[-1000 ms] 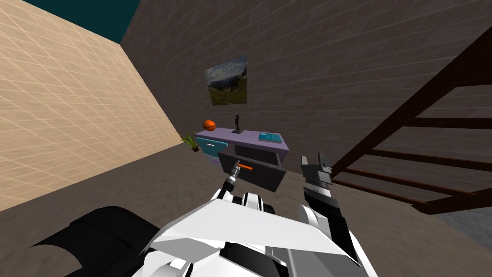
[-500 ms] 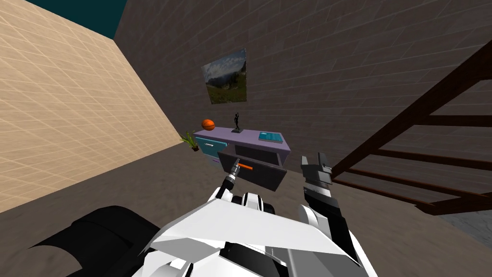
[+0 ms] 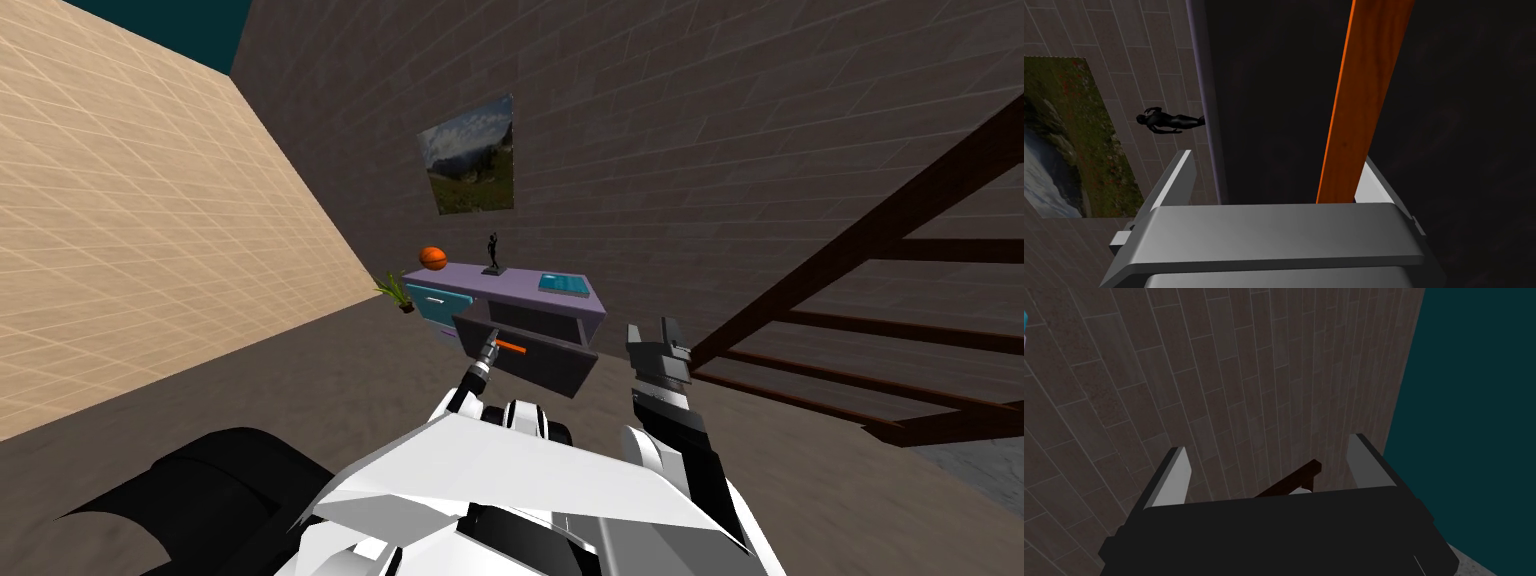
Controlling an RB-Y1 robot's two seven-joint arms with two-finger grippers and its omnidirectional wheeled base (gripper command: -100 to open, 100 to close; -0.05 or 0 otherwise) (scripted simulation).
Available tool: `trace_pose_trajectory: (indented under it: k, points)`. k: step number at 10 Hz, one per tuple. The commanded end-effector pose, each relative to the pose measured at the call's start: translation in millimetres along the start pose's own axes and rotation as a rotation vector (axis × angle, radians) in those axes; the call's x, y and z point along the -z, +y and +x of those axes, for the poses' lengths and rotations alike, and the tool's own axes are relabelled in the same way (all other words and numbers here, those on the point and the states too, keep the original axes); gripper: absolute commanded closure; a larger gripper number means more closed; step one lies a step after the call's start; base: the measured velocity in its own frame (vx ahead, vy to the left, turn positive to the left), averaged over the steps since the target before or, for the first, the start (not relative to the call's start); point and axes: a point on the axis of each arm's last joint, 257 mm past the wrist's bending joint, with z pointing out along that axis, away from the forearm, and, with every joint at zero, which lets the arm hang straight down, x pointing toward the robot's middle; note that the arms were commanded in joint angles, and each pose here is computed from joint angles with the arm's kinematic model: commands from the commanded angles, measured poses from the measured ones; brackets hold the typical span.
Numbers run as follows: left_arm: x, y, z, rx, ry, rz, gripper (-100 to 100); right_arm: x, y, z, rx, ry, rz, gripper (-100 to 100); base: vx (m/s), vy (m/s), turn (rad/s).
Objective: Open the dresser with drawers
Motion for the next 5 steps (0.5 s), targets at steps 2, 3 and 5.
trace_pose_trajectory:
  k: [2,3,5]
  points:
    - [1.3,4.0,-0.4,0.000,-0.001,-0.010,0,0.0,0.0,0.0,0.000,0.000,0.000,0,0.000,0.000,0.000]
    - [1.7,5.2,-0.5,0.000,-0.001,-0.013,0,0.0,0.0,0.0,0.000,0.000,0.000,0,0.000,0.000,0.000]
    - [2.0,6.4,-0.7,-0.001,-0.001,-0.016,0,0.0,0.0,0.0,0.000,0.000,0.000,0,0.000,0.000,0.000]
